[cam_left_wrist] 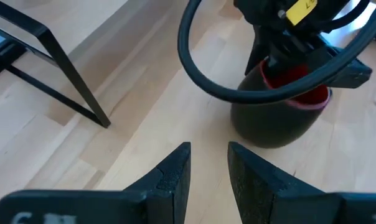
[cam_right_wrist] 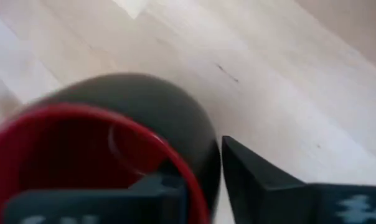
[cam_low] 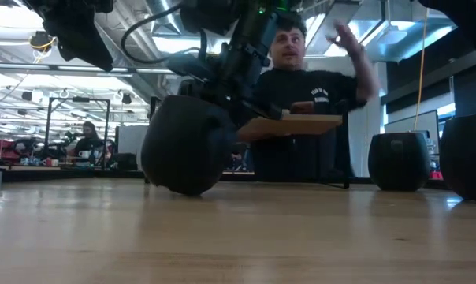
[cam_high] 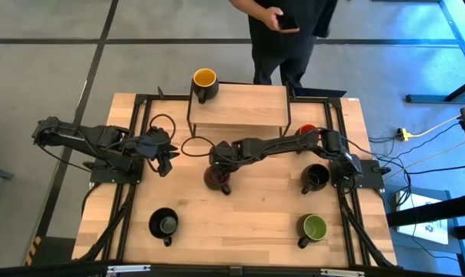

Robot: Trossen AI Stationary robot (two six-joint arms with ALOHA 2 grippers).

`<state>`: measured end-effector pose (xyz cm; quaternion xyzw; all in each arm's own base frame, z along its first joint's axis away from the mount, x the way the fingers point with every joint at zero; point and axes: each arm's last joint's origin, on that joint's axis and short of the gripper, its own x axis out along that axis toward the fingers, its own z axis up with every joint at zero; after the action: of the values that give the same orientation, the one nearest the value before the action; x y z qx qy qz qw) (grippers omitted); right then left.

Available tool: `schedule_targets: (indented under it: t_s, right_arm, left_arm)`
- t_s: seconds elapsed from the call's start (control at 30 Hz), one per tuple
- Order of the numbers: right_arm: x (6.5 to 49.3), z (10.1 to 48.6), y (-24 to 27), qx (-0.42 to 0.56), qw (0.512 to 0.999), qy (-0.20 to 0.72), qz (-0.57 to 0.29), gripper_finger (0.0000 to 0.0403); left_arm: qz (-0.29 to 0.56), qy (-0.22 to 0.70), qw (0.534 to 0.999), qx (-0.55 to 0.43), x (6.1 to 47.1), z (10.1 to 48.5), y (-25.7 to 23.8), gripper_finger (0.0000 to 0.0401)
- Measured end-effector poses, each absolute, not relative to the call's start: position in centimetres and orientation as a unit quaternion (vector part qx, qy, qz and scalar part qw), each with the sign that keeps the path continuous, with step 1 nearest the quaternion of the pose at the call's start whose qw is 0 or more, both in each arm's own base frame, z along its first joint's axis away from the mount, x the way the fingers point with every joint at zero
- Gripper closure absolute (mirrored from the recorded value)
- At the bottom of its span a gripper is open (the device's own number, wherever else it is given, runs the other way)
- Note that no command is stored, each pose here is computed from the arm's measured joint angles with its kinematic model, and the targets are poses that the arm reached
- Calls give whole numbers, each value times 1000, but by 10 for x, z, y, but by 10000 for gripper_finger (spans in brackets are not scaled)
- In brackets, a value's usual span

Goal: Place coffee mugs
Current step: Put the red mug on the shelf

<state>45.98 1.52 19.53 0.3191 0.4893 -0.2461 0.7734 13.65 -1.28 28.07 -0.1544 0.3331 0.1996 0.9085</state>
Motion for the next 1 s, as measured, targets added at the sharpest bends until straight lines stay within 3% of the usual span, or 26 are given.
schedule_targets:
  t_s: [0.17, 0.4, 0.77, 1.0]
  right_arm:
    - [460, 194, 15, 312, 775, 490, -248, 394]
    - [456, 198, 15, 289, 779, 501, -242, 396]
    - [428, 259, 10, 239, 809, 467, -266, 396]
    - [423, 243, 8, 191, 782, 520, -286, 397]
  left_arm:
    - [199, 333, 909, -154, 137, 281, -13, 300]
    - [198, 333, 909, -153, 137, 281, -13, 300]
    - [198, 333, 909, -153, 137, 281, -13, 300]
    - [198, 331, 909, -155, 137, 281, -13, 300]
